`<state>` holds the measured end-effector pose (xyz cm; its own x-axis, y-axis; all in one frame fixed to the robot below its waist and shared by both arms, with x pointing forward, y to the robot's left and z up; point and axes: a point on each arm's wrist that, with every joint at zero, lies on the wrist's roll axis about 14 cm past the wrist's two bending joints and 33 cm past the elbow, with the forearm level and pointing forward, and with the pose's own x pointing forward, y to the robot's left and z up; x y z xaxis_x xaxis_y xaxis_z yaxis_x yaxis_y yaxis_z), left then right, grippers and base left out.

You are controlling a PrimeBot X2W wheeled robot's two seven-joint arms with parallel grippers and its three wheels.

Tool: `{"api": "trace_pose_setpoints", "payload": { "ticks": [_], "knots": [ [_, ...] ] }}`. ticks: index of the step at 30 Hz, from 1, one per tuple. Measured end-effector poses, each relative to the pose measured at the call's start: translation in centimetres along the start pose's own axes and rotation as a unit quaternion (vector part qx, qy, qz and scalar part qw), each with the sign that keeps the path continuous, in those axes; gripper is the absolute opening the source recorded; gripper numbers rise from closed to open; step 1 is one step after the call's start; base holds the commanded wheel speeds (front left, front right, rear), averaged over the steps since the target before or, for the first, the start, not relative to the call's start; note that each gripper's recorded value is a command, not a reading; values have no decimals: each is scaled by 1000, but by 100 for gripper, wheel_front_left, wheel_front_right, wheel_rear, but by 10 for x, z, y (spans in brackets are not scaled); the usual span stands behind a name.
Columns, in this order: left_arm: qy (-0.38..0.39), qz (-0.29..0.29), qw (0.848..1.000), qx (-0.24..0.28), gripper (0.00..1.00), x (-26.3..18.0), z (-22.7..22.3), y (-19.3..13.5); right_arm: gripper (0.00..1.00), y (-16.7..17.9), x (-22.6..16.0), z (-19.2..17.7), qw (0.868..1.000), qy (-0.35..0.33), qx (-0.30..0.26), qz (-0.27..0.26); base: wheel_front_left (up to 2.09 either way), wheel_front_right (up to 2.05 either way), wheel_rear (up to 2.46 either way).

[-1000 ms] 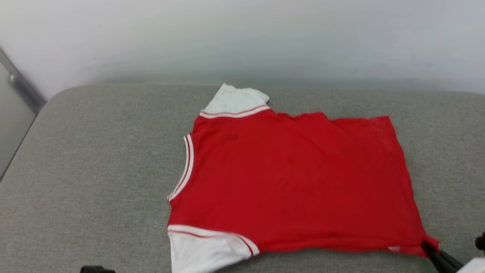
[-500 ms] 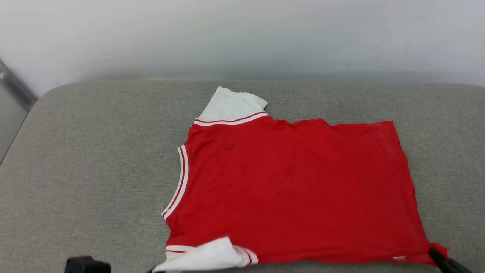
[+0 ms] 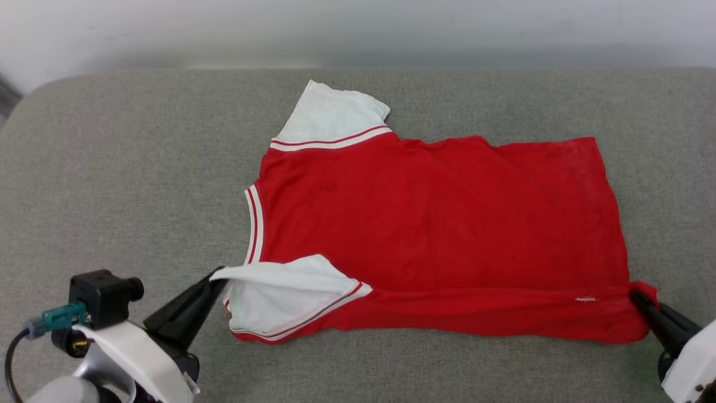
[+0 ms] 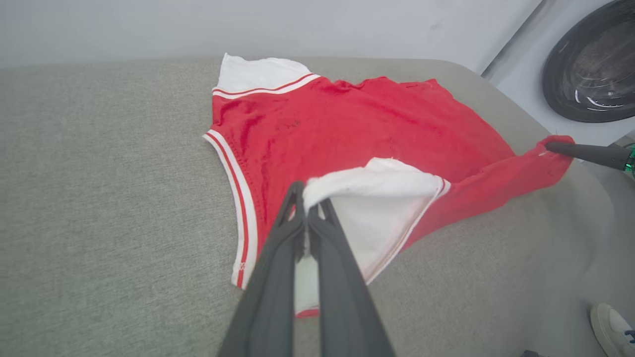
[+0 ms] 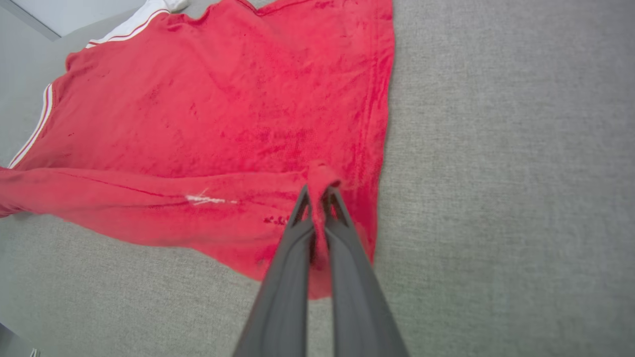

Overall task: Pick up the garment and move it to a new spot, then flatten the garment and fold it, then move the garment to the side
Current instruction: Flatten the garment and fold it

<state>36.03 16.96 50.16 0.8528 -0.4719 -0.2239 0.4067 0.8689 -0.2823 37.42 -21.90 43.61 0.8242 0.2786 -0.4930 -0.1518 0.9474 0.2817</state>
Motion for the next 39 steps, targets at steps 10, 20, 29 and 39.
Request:
{"api": "trace_pose_setpoints", "payload": {
  "ticks": [10,20,29,39],
  "knots": [
    [78,17,997,17,0,59,-37,45,0,-10,54,-10,997,73,-36,-10,0,0,0],
    [91,29,995,12,12,83,-53,60,0,-16,76,-18,992,103,-64,-18,0,0,0],
    [52,55,997,30,100,81,-43,62,100,-18,71,-6,991,93,-91,-41,0,0,0],
    [35,137,990,16,100,39,-39,59,100,-13,30,-12,984,120,-97,-91,0,0,0]
  ]
}}
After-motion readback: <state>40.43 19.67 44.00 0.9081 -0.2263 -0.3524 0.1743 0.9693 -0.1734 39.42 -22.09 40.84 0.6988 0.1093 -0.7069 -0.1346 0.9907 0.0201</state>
